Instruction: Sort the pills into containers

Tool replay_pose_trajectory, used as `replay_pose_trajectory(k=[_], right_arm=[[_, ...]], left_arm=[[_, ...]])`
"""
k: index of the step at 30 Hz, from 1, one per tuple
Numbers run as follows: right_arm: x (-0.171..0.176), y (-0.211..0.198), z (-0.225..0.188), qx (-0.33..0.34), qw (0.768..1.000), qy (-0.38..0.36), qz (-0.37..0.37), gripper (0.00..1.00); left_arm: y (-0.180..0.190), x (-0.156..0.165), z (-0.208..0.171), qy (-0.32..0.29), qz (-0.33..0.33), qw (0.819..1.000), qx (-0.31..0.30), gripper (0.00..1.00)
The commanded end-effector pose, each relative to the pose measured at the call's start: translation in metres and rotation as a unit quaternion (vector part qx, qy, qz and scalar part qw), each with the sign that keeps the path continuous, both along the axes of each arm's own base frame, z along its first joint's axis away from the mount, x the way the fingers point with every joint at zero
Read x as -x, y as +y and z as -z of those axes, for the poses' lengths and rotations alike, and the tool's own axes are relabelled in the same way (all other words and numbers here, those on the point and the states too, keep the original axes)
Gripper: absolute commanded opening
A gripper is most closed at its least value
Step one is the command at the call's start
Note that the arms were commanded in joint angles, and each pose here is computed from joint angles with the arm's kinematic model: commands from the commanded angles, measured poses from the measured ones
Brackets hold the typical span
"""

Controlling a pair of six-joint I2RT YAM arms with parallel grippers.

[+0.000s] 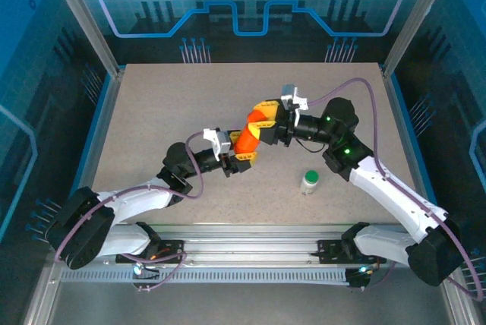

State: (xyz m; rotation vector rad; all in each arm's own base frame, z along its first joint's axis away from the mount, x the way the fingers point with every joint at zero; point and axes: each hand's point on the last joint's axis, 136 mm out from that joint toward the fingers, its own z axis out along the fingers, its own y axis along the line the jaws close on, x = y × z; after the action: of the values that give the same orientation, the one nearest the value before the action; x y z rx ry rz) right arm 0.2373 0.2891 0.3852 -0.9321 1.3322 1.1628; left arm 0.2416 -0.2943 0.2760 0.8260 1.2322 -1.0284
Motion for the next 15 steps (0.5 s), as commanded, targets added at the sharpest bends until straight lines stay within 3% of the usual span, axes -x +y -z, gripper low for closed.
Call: replay_pose_trajectory(k=[1, 8, 15], right_arm=[[0.019, 0.003, 0.020, 0.054, 0.998, 0.009, -0.040, 0.23], [0.015, -0.021, 0.038, 0.124, 0.991, 0.001, 0.044, 0.23], [0.018, -0.029, 0.039, 0.151, 0.986, 0.024, 0.059, 0.23]], left_arm=[[-0.002, 0.007, -0.033, -0.038, 0.017, 0.999, 0.029, 0.06], [-0.001, 0.012, -0.039, -0.047, 0.023, 0.998, 0.019, 0.06], [0.001, 0.027, -0.049, -0.066, 0.047, 0.996, 0.025, 0.06]])
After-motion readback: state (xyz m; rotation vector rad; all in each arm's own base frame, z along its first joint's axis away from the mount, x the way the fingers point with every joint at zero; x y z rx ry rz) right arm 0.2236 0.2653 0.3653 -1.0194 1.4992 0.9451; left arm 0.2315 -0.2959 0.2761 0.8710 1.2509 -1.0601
